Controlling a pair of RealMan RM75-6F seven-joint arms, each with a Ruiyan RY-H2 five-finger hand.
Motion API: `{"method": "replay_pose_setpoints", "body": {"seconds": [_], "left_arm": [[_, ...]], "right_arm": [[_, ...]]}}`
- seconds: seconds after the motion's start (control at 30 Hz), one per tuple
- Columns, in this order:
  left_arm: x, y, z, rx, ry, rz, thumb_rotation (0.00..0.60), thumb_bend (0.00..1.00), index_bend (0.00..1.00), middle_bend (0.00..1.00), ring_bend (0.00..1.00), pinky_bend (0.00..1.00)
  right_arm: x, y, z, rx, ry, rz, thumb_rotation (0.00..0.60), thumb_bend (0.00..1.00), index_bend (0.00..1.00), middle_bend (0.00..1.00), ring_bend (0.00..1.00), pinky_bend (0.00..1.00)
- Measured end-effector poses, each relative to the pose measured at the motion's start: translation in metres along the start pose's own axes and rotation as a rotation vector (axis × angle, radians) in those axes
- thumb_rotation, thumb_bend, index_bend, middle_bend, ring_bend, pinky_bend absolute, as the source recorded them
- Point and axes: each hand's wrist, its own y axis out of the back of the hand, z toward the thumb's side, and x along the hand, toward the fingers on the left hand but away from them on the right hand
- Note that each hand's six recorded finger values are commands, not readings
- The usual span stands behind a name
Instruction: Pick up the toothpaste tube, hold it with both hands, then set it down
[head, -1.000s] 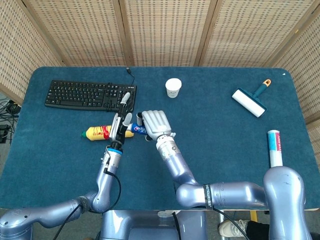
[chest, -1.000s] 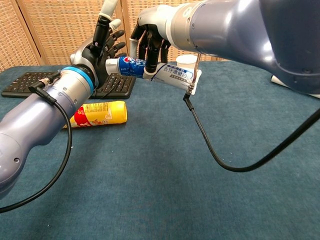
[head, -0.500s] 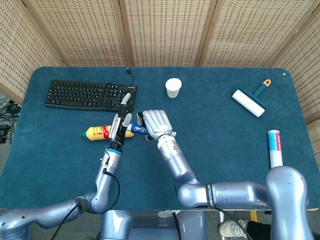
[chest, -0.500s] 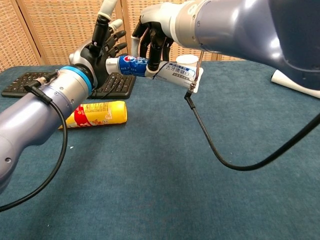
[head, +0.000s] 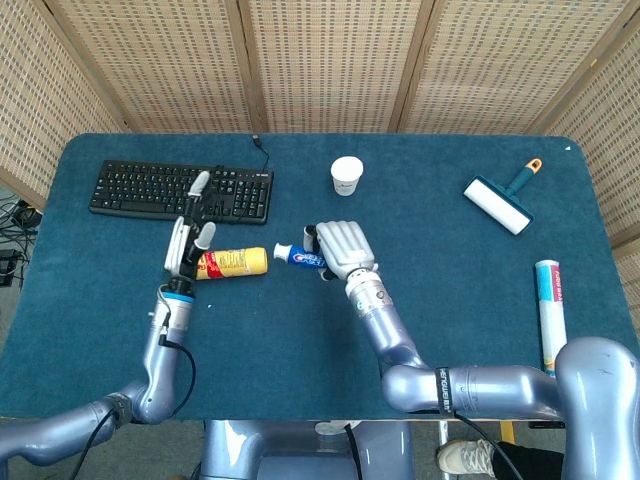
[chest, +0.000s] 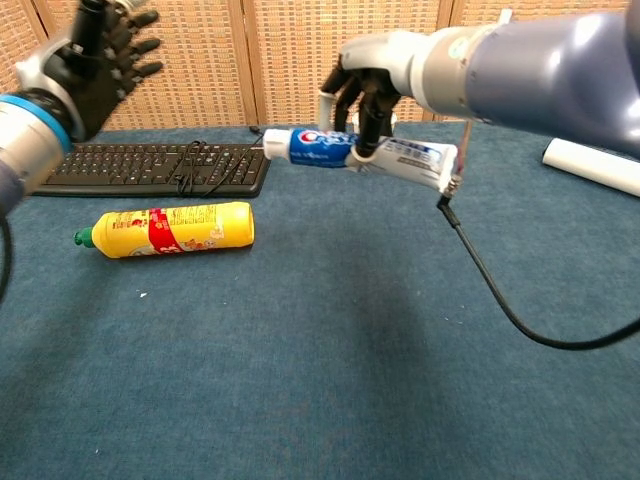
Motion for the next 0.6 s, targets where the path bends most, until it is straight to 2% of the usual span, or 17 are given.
{"method": "replay_pose_setpoints", "body": {"seconds": [0.17, 0.23, 0.27, 0.33, 0.37, 0.4, 0.47, 0.5, 0.53, 0.6], "left_arm": [[-0.004, 0.034, 0.006, 0.159, -0.032, 0.025, 0.184, 0.0, 0.0, 0.0, 0.0, 0.0], [-0.006, 0.043, 0.006, 0.23, -0.038, 0.027, 0.185, 0.0, 0.0, 0.0, 0.0, 0.0], [-0.008, 0.049, 0.006, 0.283, -0.039, 0.027, 0.188, 0.0, 0.0, 0.0, 0.0, 0.0], [-0.01, 0.059, 0.006, 0.364, -0.04, 0.028, 0.199, 0.0, 0.0, 0.0, 0.0, 0.0], [-0.013, 0.066, 0.006, 0.417, -0.037, 0.029, 0.207, 0.0, 0.0, 0.0, 0.0, 0.0], [-0.016, 0.072, 0.005, 0.454, -0.034, 0.03, 0.215, 0.0, 0.0, 0.0, 0.0, 0.0], [-0.025, 0.085, 0.004, 0.525, -0.026, 0.035, 0.226, 0.0, 0.0, 0.0, 0.0, 0.0], [-0.028, 0.089, 0.004, 0.546, -0.024, 0.039, 0.232, 0.0, 0.0, 0.0, 0.0, 0.0], [-0.032, 0.093, 0.005, 0.563, -0.024, 0.042, 0.239, 0.0, 0.0, 0.0, 0.0, 0.0], [-0.038, 0.099, 0.005, 0.592, -0.021, 0.043, 0.29, 0.0, 0.0, 0.0, 0.0, 0.0]], "right_arm": [[0.002, -0.01, -0.023, 0.023, -0.041, 0.014, 0.6, 0.65, 0.73, 0.72, 0.65, 0.66], [0.002, -0.018, -0.033, 0.031, -0.058, 0.021, 0.6, 0.61, 0.7, 0.7, 0.63, 0.66], [0.003, -0.021, -0.038, 0.033, -0.064, 0.024, 0.6, 0.52, 0.65, 0.64, 0.58, 0.64], [0.004, -0.029, -0.046, 0.028, -0.074, 0.036, 0.6, 0.28, 0.47, 0.45, 0.41, 0.5], [0.004, -0.032, -0.048, 0.02, -0.075, 0.046, 0.6, 0.14, 0.33, 0.31, 0.28, 0.37], [0.006, -0.037, -0.051, 0.008, -0.074, 0.06, 0.6, 0.05, 0.22, 0.19, 0.16, 0.26], [0.008, -0.042, -0.056, -0.005, -0.071, 0.08, 0.6, 0.0, 0.1, 0.07, 0.04, 0.14], [0.01, -0.044, -0.059, -0.005, -0.069, 0.086, 0.6, 0.0, 0.07, 0.04, 0.01, 0.1], [0.011, -0.043, -0.061, -0.004, -0.067, 0.086, 0.6, 0.0, 0.05, 0.02, 0.0, 0.09], [0.014, -0.041, -0.065, 0.0, -0.062, 0.079, 0.6, 0.0, 0.03, 0.0, 0.0, 0.08]]}}
